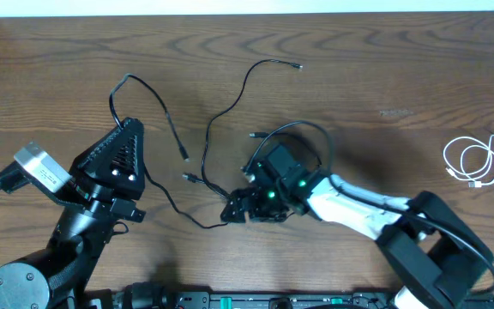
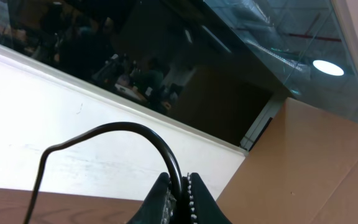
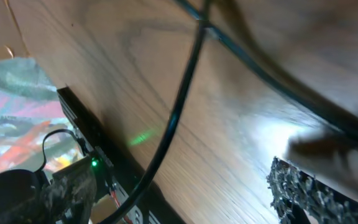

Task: Untangle cables

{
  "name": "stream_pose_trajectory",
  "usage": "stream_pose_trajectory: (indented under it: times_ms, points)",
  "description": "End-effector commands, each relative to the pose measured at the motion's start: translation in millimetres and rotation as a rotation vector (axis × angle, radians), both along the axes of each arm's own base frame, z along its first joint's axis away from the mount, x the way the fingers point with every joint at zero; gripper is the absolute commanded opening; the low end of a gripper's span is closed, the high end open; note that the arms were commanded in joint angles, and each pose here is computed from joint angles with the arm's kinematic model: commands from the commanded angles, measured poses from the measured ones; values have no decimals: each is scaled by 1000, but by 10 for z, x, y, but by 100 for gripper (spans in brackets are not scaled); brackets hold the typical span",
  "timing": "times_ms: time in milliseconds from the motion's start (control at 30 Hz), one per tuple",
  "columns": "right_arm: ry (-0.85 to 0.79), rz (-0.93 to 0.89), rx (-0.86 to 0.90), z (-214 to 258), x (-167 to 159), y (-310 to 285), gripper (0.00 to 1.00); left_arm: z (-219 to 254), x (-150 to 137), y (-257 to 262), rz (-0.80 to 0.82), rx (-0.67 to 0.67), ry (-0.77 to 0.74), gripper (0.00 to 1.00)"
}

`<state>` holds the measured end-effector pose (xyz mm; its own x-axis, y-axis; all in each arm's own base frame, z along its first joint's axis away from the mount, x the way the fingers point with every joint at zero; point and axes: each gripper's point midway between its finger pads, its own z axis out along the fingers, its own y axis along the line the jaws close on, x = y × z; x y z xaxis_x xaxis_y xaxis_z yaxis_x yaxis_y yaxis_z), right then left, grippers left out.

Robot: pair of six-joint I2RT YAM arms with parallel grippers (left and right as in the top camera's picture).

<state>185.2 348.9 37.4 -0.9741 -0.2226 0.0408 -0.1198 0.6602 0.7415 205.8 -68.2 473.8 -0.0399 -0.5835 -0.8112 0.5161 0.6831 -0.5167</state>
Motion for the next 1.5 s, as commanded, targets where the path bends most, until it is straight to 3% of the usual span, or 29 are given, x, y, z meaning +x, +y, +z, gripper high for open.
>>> stream_pose_trajectory:
  times_ms: [0,233,400,633,867,1133,1467]
  points:
    - [59,19,23,-32,-150,112,81,52,-53,-23,-15,0,-15,7]
    - [40,23,52,-4,-148,202,44,13,-39,-22,-14,-2,3,7]
    - [9,16,38,-34,-98,184,1,13,-39,-22,-14,-2,3,7]
    - [-190,79,40,-69,155,79,1,-199,24,-12,-5,14,89,7]
    - [-319,37,136,409,485,-18,1,-523,76,-5,-4,9,231,7]
    - [-620,-168,-114,678,1018,-513,1,-593,81,-5,-2,23,254,7]
    - [-766,-213,-224,712,1258,-684,1,-976,124,0,-7,2,421,7]
